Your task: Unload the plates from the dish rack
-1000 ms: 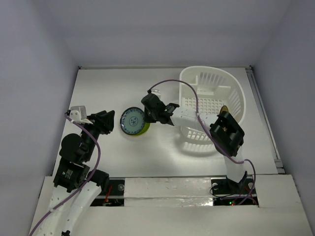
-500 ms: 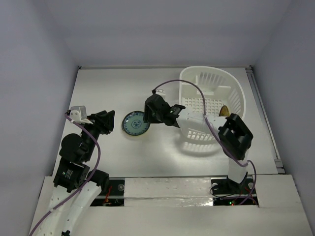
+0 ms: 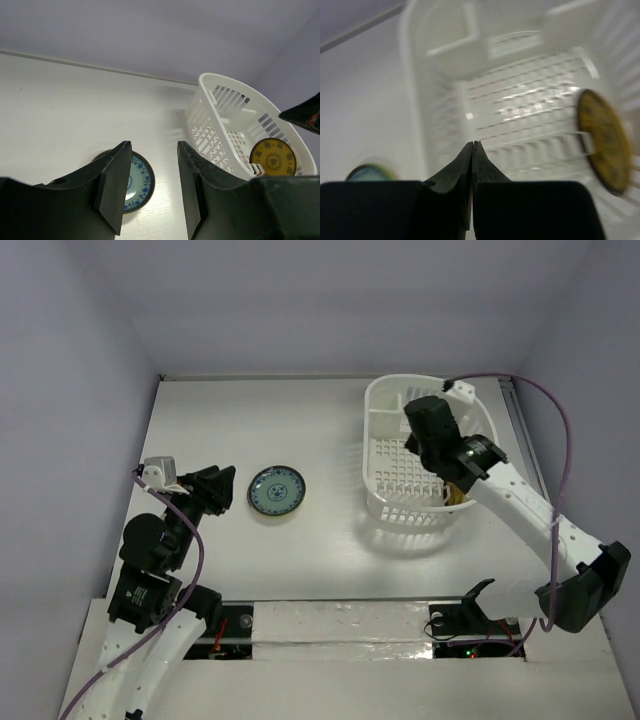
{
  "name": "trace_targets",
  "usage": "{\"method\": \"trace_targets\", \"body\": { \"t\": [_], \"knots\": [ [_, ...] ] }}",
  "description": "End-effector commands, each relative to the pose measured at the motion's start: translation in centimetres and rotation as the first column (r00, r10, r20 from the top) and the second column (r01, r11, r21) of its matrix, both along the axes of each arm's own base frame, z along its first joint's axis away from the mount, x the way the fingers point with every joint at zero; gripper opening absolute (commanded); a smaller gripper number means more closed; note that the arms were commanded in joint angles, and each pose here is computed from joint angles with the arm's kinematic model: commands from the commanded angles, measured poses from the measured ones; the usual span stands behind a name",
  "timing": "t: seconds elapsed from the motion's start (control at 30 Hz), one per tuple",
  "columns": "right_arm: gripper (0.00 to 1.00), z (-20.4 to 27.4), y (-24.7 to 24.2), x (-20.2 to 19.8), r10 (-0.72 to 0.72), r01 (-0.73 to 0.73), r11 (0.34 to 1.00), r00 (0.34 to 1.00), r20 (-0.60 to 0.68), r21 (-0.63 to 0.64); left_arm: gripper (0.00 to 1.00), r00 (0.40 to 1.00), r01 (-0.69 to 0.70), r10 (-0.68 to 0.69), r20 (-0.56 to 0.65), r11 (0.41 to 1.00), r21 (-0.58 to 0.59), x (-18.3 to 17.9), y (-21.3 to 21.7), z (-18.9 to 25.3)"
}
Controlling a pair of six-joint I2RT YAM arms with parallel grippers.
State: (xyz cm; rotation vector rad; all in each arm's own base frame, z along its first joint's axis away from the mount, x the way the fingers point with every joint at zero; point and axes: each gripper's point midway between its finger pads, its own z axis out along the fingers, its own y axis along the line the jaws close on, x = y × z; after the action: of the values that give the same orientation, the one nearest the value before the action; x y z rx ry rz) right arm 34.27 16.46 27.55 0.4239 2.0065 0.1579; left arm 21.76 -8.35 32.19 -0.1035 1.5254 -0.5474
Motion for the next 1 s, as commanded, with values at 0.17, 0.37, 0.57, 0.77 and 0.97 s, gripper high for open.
{"method": "trace_targets", "body": {
  "t": [0.17, 0.37, 0.57, 0.77, 0.97],
  "knots": [
    [0.69, -4.6, -13.3, -6.9, -0.331, 0.156, 0.882, 0.877, -0.348, -0.445, 0.38, 0.994, 0.051, -0.048, 0.096, 0.998, -0.030, -1.0, -0.6, 2.6],
    [0.75, -6.3, -15.3, -5.8, -0.360, 0.092, 0.855, 0.815, -0.455, -0.511, 0.39, 0.989, 0.095, -0.091, 0.115, 0.995, -0.031, -1.7, -1.2, 3.0],
    [0.65, -8.8, -15.8, -4.3, -0.369, 0.025, 0.825, 0.781, -0.504, -0.565, 0.39, 0.986, 0.103, -0.098, 0.132, 0.994, -0.035, -2.2, -1.2, 3.3],
    [0.39, -9.6, -15.7, -3.5, -0.377, -0.013, 0.803, 0.762, -0.526, -0.596, 0.39, 0.986, 0.108, -0.102, 0.130, 0.994, -0.034, -2.3, -1.3, 3.3],
    [0.29, -9.3, -16.4, -3.2, -0.410, -0.038, 0.759, 0.747, -0.523, -0.650, 0.39, 0.985, 0.114, -0.108, 0.134, 0.993, -0.036, -2.5, -1.4, 3.4]
  ]
}}
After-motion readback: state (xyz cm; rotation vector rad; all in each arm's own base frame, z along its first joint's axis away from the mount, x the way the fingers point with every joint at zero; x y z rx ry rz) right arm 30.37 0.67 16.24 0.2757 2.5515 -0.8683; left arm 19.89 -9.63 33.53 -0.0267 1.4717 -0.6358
